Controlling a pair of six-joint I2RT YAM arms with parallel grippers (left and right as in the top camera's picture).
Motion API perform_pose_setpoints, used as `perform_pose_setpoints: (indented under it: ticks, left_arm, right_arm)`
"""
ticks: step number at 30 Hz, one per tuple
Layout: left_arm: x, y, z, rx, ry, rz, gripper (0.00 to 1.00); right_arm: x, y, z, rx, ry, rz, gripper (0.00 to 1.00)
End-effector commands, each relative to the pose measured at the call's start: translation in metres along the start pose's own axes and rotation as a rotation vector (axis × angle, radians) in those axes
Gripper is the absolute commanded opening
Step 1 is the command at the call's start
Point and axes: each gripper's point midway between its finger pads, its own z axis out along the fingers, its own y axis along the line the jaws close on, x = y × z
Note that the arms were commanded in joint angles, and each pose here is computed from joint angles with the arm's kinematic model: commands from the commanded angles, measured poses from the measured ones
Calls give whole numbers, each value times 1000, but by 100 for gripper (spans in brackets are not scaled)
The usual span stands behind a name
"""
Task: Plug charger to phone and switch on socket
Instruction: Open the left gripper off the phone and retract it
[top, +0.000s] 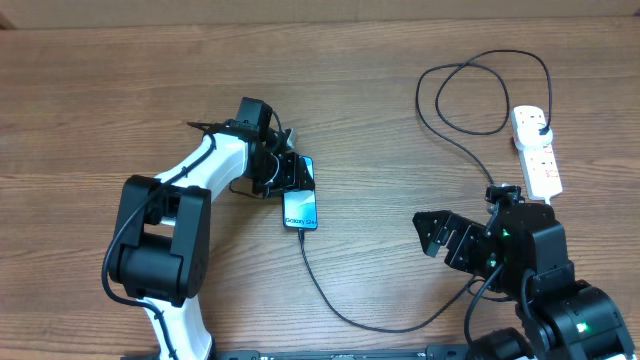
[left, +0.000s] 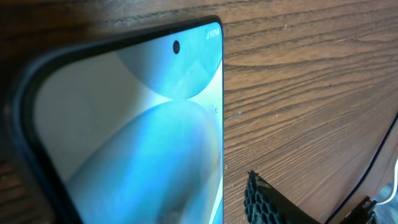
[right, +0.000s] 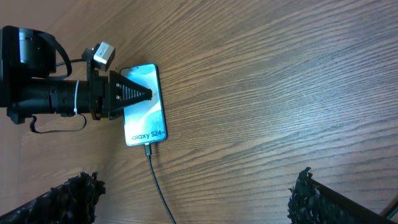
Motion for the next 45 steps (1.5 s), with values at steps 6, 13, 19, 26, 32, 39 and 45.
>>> perform_pose_setpoints:
  ticks: [6, 13, 19, 26, 32, 39, 45]
  left_arm:
    - [7, 42, 11, -196, 10, -15, 65]
    - [9, 43, 12, -222, 15, -7, 70]
    - [9, 49, 11, -257, 13, -8, 72]
    - [9, 51, 11, -265, 11, -7, 75]
    - [13, 56, 8, -298, 27, -8, 83]
    - [16, 59, -34, -414, 43, -36, 100]
    - [10, 4, -111, -360, -161, 46, 100]
  right_arm:
    - [-9, 5, -6, -12, -36, -10, 100]
    - [-9, 5, -6, -12, -36, -10, 100]
    - [-9, 5, -6, -12, -36, -10, 100]
    - [-9, 5, -6, -12, -36, -10, 100]
    - [-9, 5, -6, -13, -35, -6, 100]
    - [-9, 5, -7, -11, -35, -7, 97]
    - [-19, -10, -5, 75, -91, -3, 34]
